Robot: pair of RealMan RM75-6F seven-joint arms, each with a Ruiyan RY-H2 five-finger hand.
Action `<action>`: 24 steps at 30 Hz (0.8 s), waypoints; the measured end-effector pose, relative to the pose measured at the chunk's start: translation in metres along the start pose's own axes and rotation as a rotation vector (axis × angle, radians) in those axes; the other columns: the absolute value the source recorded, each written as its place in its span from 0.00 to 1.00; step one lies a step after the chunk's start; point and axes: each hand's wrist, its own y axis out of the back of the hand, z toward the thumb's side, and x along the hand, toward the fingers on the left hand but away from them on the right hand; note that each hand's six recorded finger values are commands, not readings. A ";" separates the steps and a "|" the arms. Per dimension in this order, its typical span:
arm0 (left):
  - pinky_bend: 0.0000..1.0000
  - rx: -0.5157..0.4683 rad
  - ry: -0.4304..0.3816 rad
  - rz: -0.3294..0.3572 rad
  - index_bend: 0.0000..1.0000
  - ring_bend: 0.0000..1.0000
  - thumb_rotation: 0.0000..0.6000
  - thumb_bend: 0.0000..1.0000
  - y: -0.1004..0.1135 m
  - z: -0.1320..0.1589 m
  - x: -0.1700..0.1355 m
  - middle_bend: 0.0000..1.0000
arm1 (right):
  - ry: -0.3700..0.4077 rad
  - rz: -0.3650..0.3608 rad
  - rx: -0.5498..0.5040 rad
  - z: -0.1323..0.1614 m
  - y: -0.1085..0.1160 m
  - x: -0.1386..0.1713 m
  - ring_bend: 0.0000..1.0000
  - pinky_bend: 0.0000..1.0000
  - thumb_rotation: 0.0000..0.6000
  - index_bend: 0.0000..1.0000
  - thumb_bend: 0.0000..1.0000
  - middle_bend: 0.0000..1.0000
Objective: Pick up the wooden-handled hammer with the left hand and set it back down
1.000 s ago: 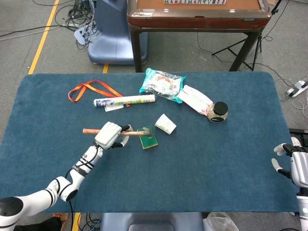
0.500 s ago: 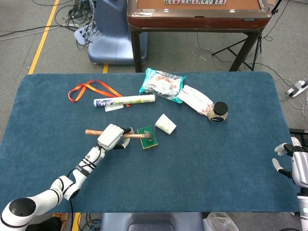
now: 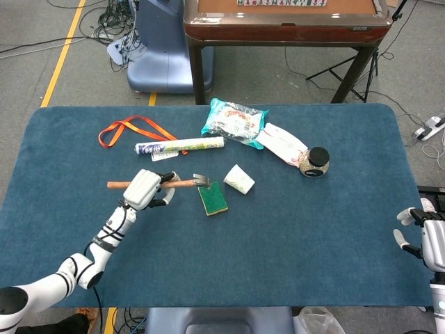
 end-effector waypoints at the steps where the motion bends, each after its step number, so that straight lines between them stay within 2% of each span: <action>1: 0.79 0.006 0.011 -0.004 0.76 0.69 1.00 0.69 0.001 -0.005 -0.004 0.83 | 0.000 0.001 0.000 0.000 0.000 0.000 0.47 0.42 1.00 0.49 0.26 0.52; 7: 0.79 0.035 0.080 -0.042 0.76 0.69 1.00 0.69 -0.003 -0.031 -0.025 0.83 | 0.005 0.002 0.001 0.002 -0.001 0.000 0.47 0.42 1.00 0.49 0.26 0.52; 15: 0.79 0.102 0.112 -0.079 0.74 0.67 1.00 0.69 -0.016 -0.049 -0.034 0.82 | 0.012 0.009 0.003 0.004 -0.003 0.000 0.47 0.42 1.00 0.49 0.26 0.52; 24: 0.73 0.160 0.112 -0.128 0.63 0.60 1.00 0.67 -0.032 -0.055 -0.037 0.70 | 0.012 0.010 -0.001 0.003 -0.002 0.000 0.47 0.42 1.00 0.49 0.26 0.52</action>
